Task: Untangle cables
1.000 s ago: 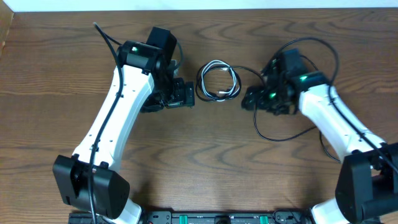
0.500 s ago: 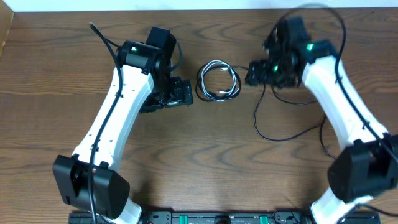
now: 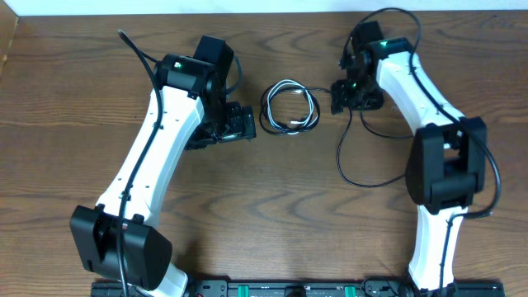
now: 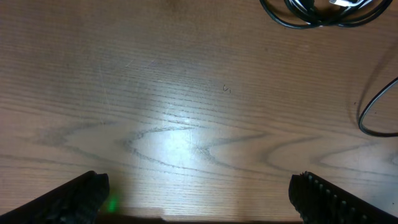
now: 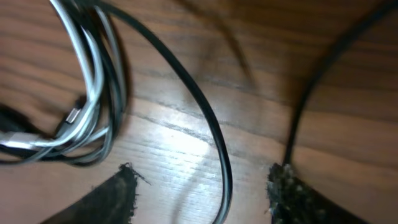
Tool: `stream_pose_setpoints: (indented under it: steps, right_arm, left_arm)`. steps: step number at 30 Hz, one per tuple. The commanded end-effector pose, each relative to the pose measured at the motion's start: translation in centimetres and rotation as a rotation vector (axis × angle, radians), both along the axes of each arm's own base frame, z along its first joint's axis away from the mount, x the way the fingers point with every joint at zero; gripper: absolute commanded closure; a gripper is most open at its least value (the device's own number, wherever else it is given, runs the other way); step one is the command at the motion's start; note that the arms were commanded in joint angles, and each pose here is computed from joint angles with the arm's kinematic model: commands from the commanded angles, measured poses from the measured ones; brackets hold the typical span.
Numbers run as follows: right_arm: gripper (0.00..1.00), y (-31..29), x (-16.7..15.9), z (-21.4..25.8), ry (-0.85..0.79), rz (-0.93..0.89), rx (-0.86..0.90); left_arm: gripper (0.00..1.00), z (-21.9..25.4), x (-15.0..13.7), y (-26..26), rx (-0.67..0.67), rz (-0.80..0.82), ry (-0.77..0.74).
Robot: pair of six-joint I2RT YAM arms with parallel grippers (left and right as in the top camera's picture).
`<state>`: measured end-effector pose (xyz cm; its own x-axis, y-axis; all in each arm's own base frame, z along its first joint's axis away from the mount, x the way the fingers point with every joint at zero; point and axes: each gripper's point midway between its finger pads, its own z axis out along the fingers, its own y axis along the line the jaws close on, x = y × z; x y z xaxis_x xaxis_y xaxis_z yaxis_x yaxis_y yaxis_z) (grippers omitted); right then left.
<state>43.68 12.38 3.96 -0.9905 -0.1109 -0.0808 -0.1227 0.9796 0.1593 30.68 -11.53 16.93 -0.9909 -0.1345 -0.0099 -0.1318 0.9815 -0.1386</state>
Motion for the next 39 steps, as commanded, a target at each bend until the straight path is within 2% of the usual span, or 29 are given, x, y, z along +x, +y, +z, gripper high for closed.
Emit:
stream_pose_setpoints:
  steps: [1,4,5,6,9,13,19,22,25,30,34,35,39]
  right_arm:
    - [0.54,0.1,0.1,-0.8,0.018,0.018,0.008]
    - [0.78,0.2,0.1,-0.6,0.013,0.019,0.012]
    - [0.93,0.2,0.2,-0.2,0.006,0.019,0.015]
    - [0.99,0.3,0.2,0.1,0.000,0.019,0.019]
    - [0.99,0.6,0.5,2.7,-0.030,0.018,0.042]
    - [0.99,1.0,1.1,10.2,-0.148,0.023,0.075]
    - [0.99,4.4,-0.4,27.4,-0.524,0.163,0.287]
    - [0.99,5.9,-2.8,36.2,-0.757,0.245,0.430]
    - [0.98,6.0,-4.6,41.5,-0.898,0.237,0.501]
    - [0.99,4.9,-5.5,46.1,-1.025,0.128,0.544]
    - [0.98,1.1,-3.3,45.1,-1.015,-0.179,0.432]
    - [0.98,0.7,-3.0,44.6,-1.004,-0.208,0.418]
    - [0.99,2.4,-2.9,42.5,-0.912,-0.147,0.459]
  left_arm:
    - [0.02,-0.3,0.0,0.3,0.013,0.009,0.010]
    - [0.02,-0.3,0.0,0.3,0.013,0.009,0.010]
    - [0.02,-0.3,0.0,0.3,0.013,0.009,0.010]
    - [0.02,-0.3,0.0,0.3,0.013,0.009,0.010]
    - [0.02,-0.3,0.0,0.3,0.013,0.009,0.010]
    - [0.02,-0.3,0.0,0.3,0.013,0.009,0.010]
    - [0.02,-0.3,0.0,0.3,0.013,0.009,0.010]
    - [0.02,-0.3,0.0,0.3,0.013,0.009,0.010]
    - [0.02,-0.3,0.0,0.3,0.013,0.009,0.010]
    - [0.02,-0.3,0.0,0.3,0.013,0.009,0.010]
    - [0.02,-0.3,0.0,0.3,0.013,0.009,0.010]
    - [0.02,-0.3,0.0,0.3,0.013,0.009,0.010]
    - [0.02,-0.3,0.0,0.3,0.013,0.009,0.010]
